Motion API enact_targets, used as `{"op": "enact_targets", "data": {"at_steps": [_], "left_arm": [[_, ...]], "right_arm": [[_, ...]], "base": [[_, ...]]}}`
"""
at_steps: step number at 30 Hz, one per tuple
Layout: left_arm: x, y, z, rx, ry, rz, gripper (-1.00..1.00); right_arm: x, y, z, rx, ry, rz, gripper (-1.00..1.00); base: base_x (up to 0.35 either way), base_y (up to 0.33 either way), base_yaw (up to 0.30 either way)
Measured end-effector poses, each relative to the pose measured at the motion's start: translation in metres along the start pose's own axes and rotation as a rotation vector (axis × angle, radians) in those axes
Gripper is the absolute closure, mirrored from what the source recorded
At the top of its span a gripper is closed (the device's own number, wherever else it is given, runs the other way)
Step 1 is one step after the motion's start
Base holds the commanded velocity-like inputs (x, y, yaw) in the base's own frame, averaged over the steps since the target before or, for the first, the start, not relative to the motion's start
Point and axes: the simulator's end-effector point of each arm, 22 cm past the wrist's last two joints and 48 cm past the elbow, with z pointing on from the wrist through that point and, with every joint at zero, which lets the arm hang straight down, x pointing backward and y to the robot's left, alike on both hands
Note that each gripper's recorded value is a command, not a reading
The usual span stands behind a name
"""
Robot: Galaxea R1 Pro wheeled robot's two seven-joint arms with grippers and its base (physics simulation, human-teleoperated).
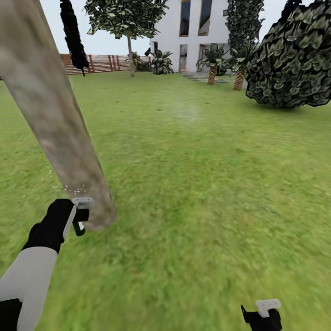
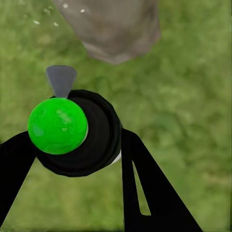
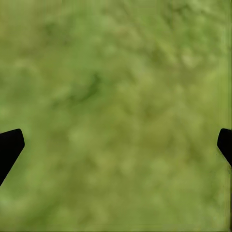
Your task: In the garden, pick up the pesticide atomizer on the floor and spray pesticide onto both trees until each tree trunk is fully covered.
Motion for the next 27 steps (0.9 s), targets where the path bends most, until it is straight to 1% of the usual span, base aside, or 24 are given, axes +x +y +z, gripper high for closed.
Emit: {"op": "enact_targets", "data": {"at_steps": [8, 11, 13, 15, 17, 18, 23, 25, 27], "left_arm": [[0.001, 0.001, 0.001, -0.003, -0.001, 0.001, 1.00], [0.008, 0.000, 0.005, -0.001, 0.016, 0.002, 1.00], [0.019, 0.003, 0.013, -0.006, 0.046, 0.003, 1.00], [0.030, 0.009, 0.021, -0.006, 0.061, -0.025, 1.00], [0.042, 0.016, 0.033, -0.008, 0.055, -0.054, 1.00], [0.044, 0.016, 0.036, -0.005, 0.055, -0.059, 1.00], [0.048, 0.014, 0.039, -0.006, 0.059, -0.060, 1.00], [0.049, 0.010, 0.040, 0.000, 0.059, -0.060, 1.00], [0.055, 0.008, 0.043, 0.002, 0.074, -0.059, 1.00]], "right_arm": [[0.000, 0.000, 0.000, -0.001, 0.000, 0.000, -1.00], [0.001, 0.000, 0.000, -0.001, 0.001, 0.001, -1.00], [0.001, 0.000, 0.000, -0.001, 0.002, 0.001, -1.00], [0.002, 0.000, 0.000, -0.001, 0.003, 0.001, -1.00], [0.002, 0.000, 0.001, -0.001, 0.005, 0.000, -1.00], [0.002, 0.000, 0.001, -0.001, 0.005, 0.000, -1.00], [0.004, 0.001, 0.001, -0.002, 0.008, -0.001, -1.00], [0.004, 0.001, 0.001, -0.002, 0.009, 0.000, -1.00], [0.004, -0.001, 0.001, 0.000, 0.009, -0.002, -1.00]], "base": [[0.124, -0.272, 0.069], [0.139, -0.271, 0.227], [0.139, -0.271, 0.244], [0.146, -0.266, 0.246], [0.168, -0.249, 0.246], [0.195, -0.228, 0.246], [0.226, -0.199, 0.237], [0.141, -0.230, 0.054], [0.019, -0.267, 0.006]]}}
